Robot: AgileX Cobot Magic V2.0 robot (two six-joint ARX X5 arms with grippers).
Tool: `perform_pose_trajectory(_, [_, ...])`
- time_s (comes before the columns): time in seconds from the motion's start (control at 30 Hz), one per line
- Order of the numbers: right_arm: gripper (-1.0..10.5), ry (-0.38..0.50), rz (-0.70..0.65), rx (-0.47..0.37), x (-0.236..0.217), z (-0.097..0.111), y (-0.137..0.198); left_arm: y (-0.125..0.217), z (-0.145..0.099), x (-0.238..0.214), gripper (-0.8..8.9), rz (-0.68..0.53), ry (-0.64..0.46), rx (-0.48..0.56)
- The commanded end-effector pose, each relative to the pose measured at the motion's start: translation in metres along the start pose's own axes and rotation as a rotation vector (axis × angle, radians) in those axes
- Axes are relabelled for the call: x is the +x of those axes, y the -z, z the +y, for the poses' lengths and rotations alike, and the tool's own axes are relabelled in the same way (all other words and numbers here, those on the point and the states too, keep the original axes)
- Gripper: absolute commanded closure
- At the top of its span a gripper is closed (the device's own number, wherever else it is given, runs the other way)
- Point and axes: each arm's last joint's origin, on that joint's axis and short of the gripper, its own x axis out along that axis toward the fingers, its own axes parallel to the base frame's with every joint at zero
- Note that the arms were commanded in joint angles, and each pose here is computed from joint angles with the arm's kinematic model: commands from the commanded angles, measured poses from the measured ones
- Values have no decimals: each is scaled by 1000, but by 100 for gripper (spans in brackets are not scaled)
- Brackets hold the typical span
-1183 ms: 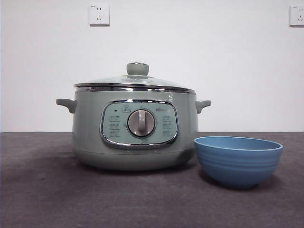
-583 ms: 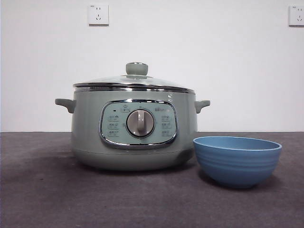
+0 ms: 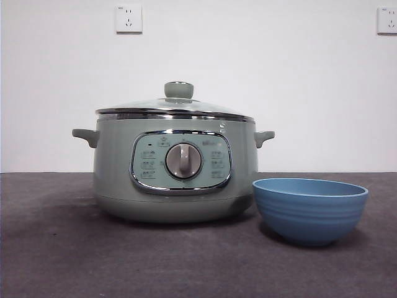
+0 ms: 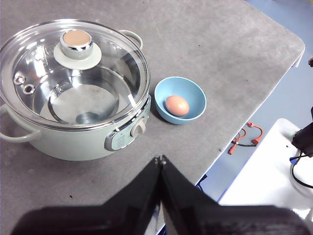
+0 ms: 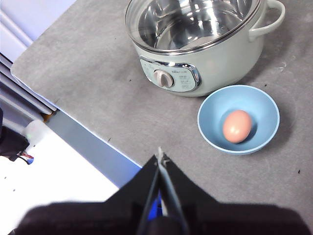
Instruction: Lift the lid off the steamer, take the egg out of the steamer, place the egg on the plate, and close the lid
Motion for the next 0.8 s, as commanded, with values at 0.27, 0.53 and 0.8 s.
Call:
perform_pose_trajectory(0.27, [946, -2, -6, -7, 0, 0, -1, -20, 18, -24, 817, -356, -343, 237])
perform_pose_trajectory(0.53, [946, 1, -6, -7, 0, 0, -1, 36, 39, -25, 817, -577, -628, 227])
perform_pose_trajectory(0.8, [946, 2, -7, -8, 0, 0, -1, 125, 62, 30, 817, -565, -696, 188])
